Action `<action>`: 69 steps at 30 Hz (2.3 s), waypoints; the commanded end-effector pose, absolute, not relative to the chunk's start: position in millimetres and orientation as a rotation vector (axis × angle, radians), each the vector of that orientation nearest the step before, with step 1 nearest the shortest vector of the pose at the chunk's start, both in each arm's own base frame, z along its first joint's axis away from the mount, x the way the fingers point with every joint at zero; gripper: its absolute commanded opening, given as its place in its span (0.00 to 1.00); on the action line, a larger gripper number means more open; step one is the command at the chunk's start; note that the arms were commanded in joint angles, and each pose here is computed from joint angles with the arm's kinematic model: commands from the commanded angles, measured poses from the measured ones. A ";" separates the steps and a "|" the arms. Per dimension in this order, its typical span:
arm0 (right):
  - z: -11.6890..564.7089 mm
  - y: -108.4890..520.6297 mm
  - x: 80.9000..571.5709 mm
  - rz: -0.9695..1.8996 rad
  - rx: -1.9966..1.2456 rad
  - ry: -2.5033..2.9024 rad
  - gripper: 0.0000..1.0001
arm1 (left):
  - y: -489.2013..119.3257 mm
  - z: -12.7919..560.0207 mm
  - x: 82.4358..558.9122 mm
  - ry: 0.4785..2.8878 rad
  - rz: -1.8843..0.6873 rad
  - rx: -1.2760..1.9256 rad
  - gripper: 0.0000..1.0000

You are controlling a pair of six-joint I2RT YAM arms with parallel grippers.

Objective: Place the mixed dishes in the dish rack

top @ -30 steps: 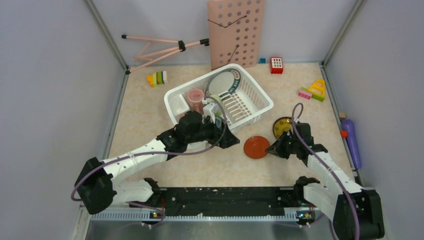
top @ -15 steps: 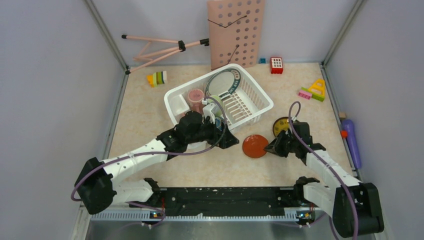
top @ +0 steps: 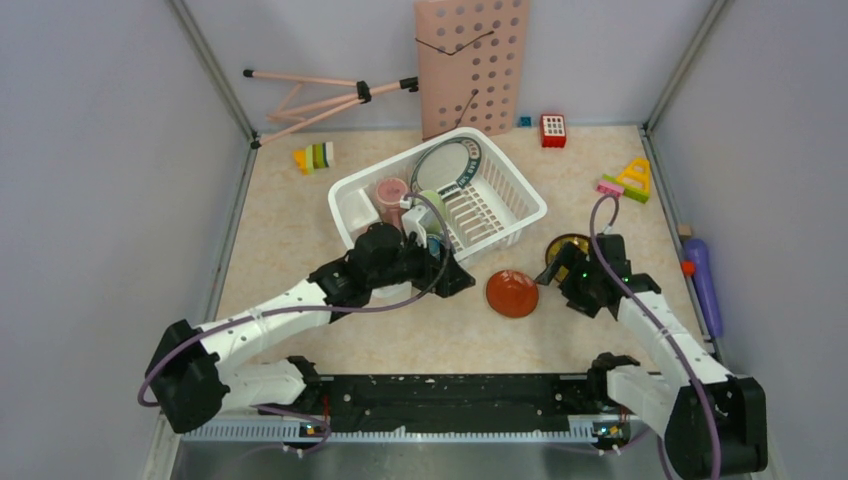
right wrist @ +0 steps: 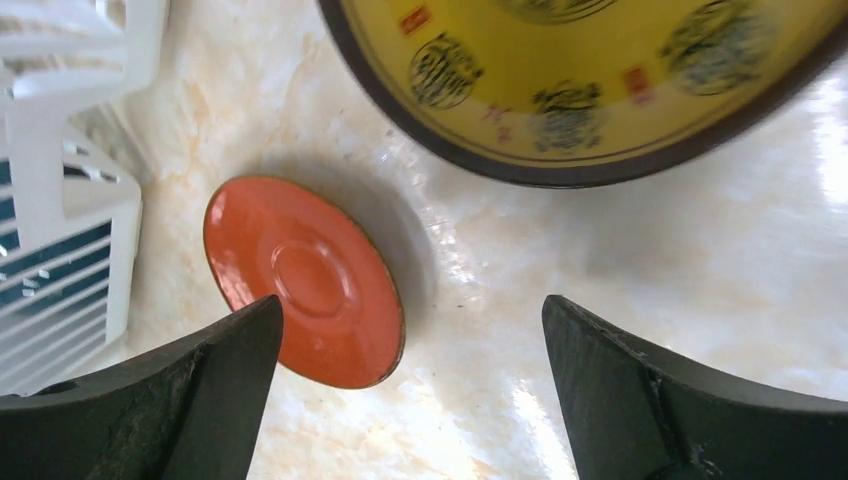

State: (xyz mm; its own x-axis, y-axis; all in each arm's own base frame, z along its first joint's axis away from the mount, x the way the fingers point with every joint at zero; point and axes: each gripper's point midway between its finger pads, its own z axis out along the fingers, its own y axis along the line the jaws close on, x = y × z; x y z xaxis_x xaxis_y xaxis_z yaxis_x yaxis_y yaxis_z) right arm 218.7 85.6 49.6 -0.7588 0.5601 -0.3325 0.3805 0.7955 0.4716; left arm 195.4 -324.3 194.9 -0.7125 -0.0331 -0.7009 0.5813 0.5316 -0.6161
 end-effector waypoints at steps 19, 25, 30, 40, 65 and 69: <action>35.9 7.0 244.7 0.549 1.397 2.090 0.94 | -286.9 216.1 195.6 1.998 -1.032 0.423 0.97; 16.2 -2.3 242.8 0.481 1.479 2.065 0.86 | -282.3 216.4 195.2 2.000 -1.011 0.420 0.98; -2.0 -6.2 235.8 0.426 1.542 2.078 0.75 | -280.3 216.1 196.6 1.999 -1.000 0.410 0.98; -13.8 -18.1 227.7 0.318 1.526 2.086 0.03 | -275.4 214.8 199.2 2.009 -0.965 0.391 0.98; 294.7 -16.3 281.2 0.385 0.582 1.727 0.00 | -286.6 253.9 233.9 2.018 -0.963 0.365 0.98; 329.1 22.6 296.4 0.605 0.357 1.724 0.00 | -289.1 276.8 254.8 1.954 -1.101 0.357 0.98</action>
